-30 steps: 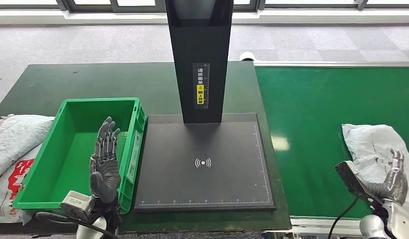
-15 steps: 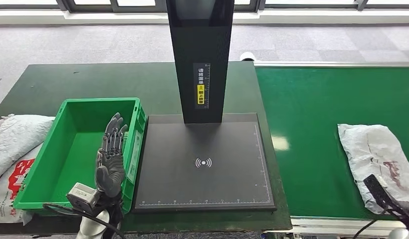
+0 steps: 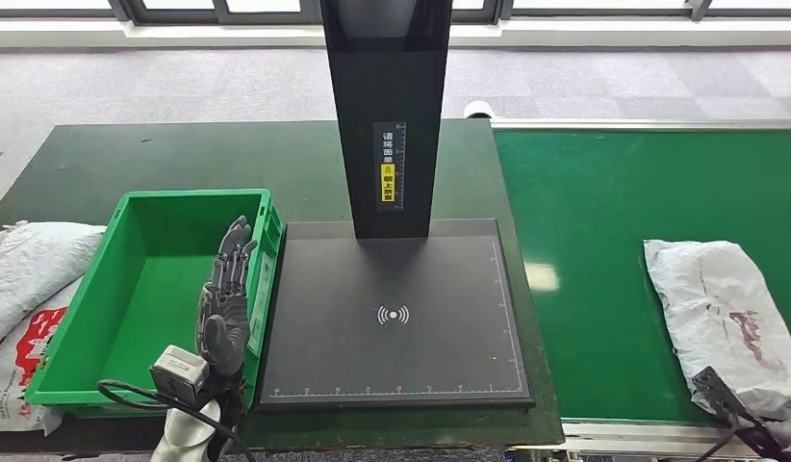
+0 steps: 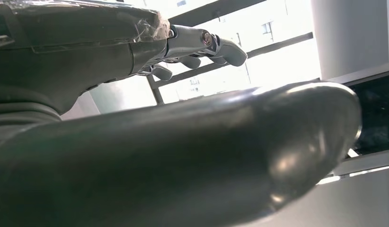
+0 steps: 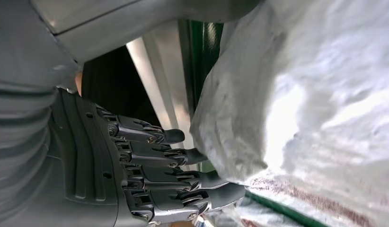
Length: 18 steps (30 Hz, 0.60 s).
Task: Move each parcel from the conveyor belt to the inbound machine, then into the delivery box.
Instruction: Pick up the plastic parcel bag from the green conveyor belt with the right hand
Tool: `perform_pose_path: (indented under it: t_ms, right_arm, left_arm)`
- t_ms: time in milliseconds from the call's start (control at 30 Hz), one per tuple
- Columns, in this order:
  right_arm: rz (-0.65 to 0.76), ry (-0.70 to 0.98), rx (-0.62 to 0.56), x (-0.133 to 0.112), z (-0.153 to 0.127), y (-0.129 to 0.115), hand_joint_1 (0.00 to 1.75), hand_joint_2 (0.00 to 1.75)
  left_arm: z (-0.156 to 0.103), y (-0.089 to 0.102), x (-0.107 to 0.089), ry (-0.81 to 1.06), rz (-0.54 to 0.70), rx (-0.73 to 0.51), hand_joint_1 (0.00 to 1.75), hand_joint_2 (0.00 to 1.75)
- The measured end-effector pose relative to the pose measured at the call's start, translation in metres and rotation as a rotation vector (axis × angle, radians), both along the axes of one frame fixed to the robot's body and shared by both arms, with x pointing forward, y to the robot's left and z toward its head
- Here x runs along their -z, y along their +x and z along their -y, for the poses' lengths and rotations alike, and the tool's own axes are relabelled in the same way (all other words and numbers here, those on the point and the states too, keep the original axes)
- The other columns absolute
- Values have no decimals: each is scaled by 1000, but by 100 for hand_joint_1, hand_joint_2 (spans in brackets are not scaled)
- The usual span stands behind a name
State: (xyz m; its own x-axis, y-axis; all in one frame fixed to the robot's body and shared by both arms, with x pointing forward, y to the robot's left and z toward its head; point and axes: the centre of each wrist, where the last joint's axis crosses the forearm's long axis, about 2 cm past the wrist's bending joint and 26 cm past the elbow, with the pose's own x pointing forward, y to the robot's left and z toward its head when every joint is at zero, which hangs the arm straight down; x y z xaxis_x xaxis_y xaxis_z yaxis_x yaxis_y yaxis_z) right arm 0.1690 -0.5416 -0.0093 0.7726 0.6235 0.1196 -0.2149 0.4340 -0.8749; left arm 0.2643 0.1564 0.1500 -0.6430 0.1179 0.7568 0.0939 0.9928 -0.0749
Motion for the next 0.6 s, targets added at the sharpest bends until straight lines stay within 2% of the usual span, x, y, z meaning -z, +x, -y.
perform_pose_path:
  t_ms: [267,300,400,433,600]
  right_arm:
    - [60,54,-43,10,-20,2,0,175]
    - [75,53,-49,12,-23,2,29,175]
    - [107,53,-65,16,-33,4,160,175]
    - [112,57,-70,16,-36,5,175,175]
    - [127,74,-90,18,-42,9,175,175]
  left_arm:
    - [5,4,0,22,-6,-11,0,0]
    - [5,4,0,23,-7,-14,0,0]
    - [6,5,1,24,-10,-18,0,0]
    - [6,5,1,24,-12,-18,0,0]
    - [9,5,3,19,-20,-14,0,0]
